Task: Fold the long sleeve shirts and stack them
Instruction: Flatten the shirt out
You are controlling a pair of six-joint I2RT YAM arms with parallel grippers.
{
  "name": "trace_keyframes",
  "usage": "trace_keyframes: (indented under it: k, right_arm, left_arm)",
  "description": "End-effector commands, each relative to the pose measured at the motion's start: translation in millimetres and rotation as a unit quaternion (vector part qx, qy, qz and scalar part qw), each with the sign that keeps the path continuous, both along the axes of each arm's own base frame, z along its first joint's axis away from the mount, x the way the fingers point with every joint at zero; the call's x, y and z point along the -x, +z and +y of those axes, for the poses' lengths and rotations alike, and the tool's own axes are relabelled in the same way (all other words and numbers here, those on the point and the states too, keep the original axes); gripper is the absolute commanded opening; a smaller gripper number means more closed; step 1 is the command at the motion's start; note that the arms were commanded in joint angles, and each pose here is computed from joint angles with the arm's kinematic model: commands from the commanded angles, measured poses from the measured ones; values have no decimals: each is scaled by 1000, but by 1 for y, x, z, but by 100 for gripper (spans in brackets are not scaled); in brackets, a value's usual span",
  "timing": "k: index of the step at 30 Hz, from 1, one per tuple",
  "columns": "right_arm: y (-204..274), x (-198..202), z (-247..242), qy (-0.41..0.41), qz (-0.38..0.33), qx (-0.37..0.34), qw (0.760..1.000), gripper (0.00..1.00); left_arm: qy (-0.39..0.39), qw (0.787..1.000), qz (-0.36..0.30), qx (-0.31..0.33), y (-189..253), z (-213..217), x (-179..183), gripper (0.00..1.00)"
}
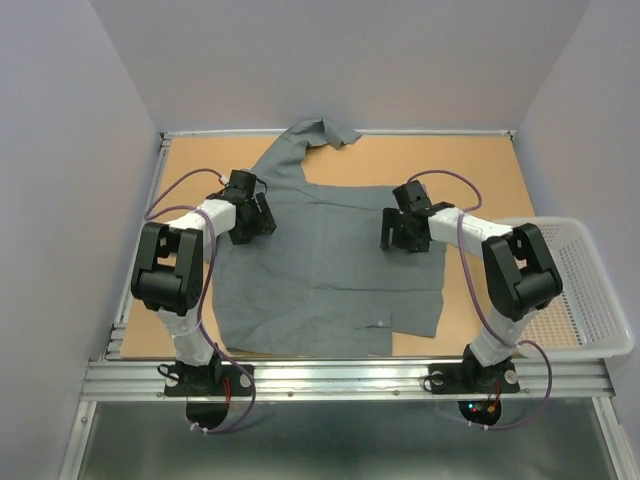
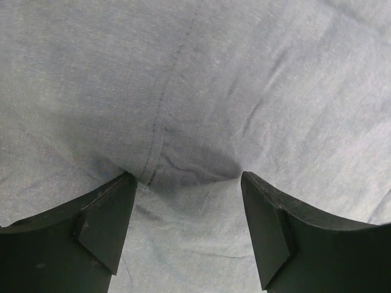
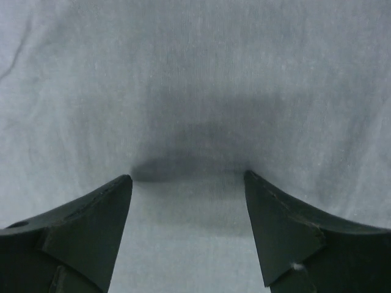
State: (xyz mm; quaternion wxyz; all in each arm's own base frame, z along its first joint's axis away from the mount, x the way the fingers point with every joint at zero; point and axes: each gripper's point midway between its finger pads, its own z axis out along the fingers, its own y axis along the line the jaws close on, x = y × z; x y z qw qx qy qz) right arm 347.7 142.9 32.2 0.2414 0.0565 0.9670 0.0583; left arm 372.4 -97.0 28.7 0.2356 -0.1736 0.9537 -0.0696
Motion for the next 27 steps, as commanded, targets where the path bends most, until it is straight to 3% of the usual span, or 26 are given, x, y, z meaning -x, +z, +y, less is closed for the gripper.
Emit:
trace_keyframes:
  k: [1,8,11,14,17,20,24,27]
  right_arm:
    - [-8,-38,-4,-24,-19,26,999,80]
    - [-3,-124,-25,-60,-67,56,994,80]
    - [19,-160,-24,-49,-106,66,991,81]
    - [50,-168,-13,-18,-132,50,990,81]
    - [84,-149,-2,14,-156,49,986,81]
    - [90,-102,23,67,-143,34,987,81]
    - [76,-31,43,118,-102,41,987,79]
    - [64,21,70,166,-71,22,983,76]
  left_arm:
    - [-3,1000,2,12,-5,-9,-30,81]
    - [4,999,-29,23,4,-13,-94,81]
    - [-2,997,-66,43,26,-18,-123,82]
    - [-5,991,-118,56,69,-21,-140,82]
    - [0,978,-196,70,139,-19,-136,82]
    - [7,974,-218,58,164,-16,-116,82]
    - [0,978,-205,34,159,-18,-79,82]
    - [-22,985,-167,30,127,-29,-45,82]
